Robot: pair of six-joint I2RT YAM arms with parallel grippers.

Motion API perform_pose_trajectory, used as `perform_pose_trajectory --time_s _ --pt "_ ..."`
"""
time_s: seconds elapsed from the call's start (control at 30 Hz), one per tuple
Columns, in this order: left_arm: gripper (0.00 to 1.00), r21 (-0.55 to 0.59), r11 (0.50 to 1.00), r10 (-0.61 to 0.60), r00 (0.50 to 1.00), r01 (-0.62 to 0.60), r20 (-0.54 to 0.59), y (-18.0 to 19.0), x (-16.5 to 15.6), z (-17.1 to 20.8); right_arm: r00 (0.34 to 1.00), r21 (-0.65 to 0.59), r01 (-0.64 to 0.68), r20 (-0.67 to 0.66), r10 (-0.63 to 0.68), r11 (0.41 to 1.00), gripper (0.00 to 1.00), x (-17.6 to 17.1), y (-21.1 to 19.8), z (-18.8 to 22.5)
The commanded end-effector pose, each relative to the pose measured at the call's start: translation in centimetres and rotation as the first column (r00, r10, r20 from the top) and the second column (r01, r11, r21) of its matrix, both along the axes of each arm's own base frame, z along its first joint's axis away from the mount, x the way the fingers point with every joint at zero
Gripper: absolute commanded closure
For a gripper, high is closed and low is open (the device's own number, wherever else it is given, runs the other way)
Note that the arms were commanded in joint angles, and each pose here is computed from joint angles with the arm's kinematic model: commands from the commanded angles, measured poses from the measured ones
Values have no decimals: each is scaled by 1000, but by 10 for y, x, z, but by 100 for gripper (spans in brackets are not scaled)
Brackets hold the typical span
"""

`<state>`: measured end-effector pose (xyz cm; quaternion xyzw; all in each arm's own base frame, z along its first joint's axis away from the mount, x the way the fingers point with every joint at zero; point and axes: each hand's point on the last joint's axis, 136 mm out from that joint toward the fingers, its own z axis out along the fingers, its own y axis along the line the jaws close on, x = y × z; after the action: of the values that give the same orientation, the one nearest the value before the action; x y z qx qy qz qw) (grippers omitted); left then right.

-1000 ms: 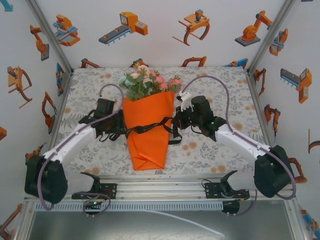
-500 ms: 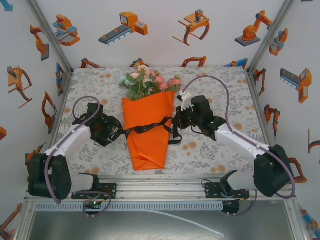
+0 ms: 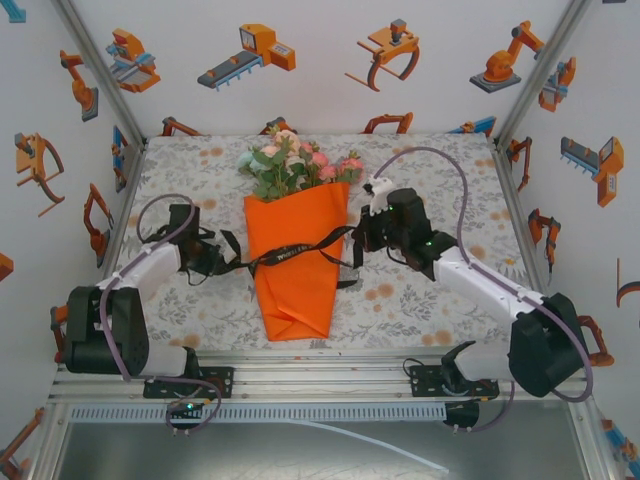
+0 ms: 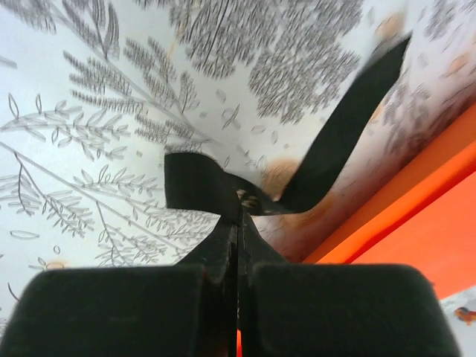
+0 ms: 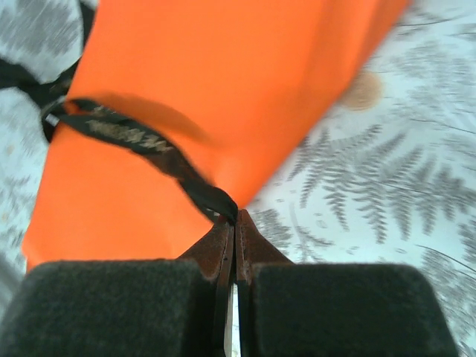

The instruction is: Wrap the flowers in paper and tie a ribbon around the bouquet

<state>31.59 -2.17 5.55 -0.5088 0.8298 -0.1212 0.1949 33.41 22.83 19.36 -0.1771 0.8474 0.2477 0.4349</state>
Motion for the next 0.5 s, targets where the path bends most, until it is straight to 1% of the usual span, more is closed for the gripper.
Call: perform_pose_trajectory --time_s 0.0,0.1,0.2,0.27,0.37,0.4,0.47 --pt "100 34 999 13 997 -15 79 21 20 25 954 28 288 79 -289 957 100 28 -53 39" --pt "100 67 996 43 994 -50 96 40 19 35 879 31 473 38 -474 880 100 39 -97 34" --pt "100 90 991 91 993 -98 81 61 12 36 803 33 597 -26 -596 802 100 42 -129 19" --pt "100 87 985 141 987 -148 74 76 5 32 732 29 680 -75 -677 732 100 41 -150 4" --pt "100 99 969 219 973 -225 69 103 -5 27 652 47 754 -173 -739 655 100 38 -175 -22" --pt "100 108 962 243 968 -249 65 111 -8 26 603 43 793 -199 -772 608 100 35 -188 -31" --pt "100 128 950 280 958 -286 62 126 -14 25 536 29 837 -239 -809 546 100 30 -208 -46"
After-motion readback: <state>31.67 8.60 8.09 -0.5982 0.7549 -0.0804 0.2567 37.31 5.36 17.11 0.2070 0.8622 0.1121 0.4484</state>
